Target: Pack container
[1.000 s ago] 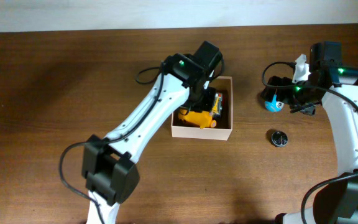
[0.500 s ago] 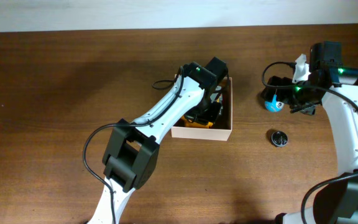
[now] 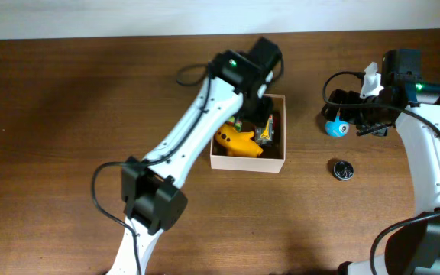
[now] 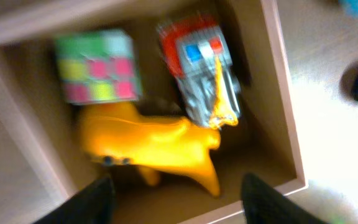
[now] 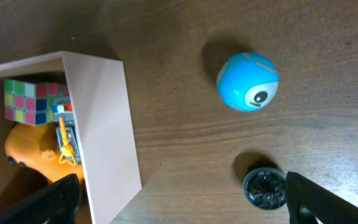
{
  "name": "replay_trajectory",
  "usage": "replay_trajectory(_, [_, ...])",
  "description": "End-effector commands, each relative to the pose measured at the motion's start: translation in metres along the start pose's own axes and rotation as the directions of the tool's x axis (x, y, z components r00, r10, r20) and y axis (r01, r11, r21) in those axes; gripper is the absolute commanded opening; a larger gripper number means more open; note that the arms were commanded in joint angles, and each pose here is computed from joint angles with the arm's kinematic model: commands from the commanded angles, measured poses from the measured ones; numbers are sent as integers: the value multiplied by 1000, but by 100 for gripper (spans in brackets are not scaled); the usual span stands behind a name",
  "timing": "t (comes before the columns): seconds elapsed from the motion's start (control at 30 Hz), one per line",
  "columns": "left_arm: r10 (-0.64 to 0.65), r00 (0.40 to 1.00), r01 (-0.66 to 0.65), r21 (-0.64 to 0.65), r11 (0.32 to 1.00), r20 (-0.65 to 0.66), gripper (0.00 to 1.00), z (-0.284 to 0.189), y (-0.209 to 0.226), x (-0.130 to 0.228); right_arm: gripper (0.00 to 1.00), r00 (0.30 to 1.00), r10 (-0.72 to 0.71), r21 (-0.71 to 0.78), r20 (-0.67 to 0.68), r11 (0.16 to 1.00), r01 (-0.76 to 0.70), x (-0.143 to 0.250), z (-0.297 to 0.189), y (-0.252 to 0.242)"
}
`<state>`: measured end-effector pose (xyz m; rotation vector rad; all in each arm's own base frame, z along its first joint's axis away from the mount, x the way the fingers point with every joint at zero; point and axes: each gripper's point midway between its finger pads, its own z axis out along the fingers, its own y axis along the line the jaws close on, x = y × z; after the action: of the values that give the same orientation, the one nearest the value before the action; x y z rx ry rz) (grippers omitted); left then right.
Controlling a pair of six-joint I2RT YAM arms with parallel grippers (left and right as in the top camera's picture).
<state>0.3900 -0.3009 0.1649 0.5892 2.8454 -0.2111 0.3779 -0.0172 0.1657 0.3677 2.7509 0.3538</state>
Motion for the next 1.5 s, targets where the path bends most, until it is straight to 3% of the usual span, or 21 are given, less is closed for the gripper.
replay_trajectory(0.0, [-23,992,34,-88,996,125,70,-42,35,-21,99,999,-5,57,35,998,3,-10,-5,-10])
replay_trajectory(0.13, [-52,989,67,-114,991,135,72,-47,69,-27,99,999,21,187,46,982,-29,-13,-1,-34])
replay_trajectory(0.5, [-188,978,201,-159,967,91,75,-52,147,-14,100,998,44,210,-42,977,-34,-18,68,-52])
replay_trajectory(0.6, [-210,975,219,-179,959,69,76,-54,164,-7,90,996,52,216,-75,976,-35,-15,87,-58])
replay_trajectory(0.9, [-292,955,295,-202,934,44,80,-59,201,8,81,997,48,208,-61,978,-34,-26,126,-65])
replay_trajectory(1.17, [-325,945,323,-212,922,29,81,-62,215,16,80,994,57,199,-98,979,-37,-17,134,-66])
replay_trajectory(1.37, [-377,923,384,-220,897,75,81,-82,242,22,58,992,62,200,-114,979,-38,-13,139,-67])
replay_trajectory(1.47, [-420,900,436,-255,863,118,82,-109,266,36,53,993,58,198,-100,979,-37,-17,130,-64])
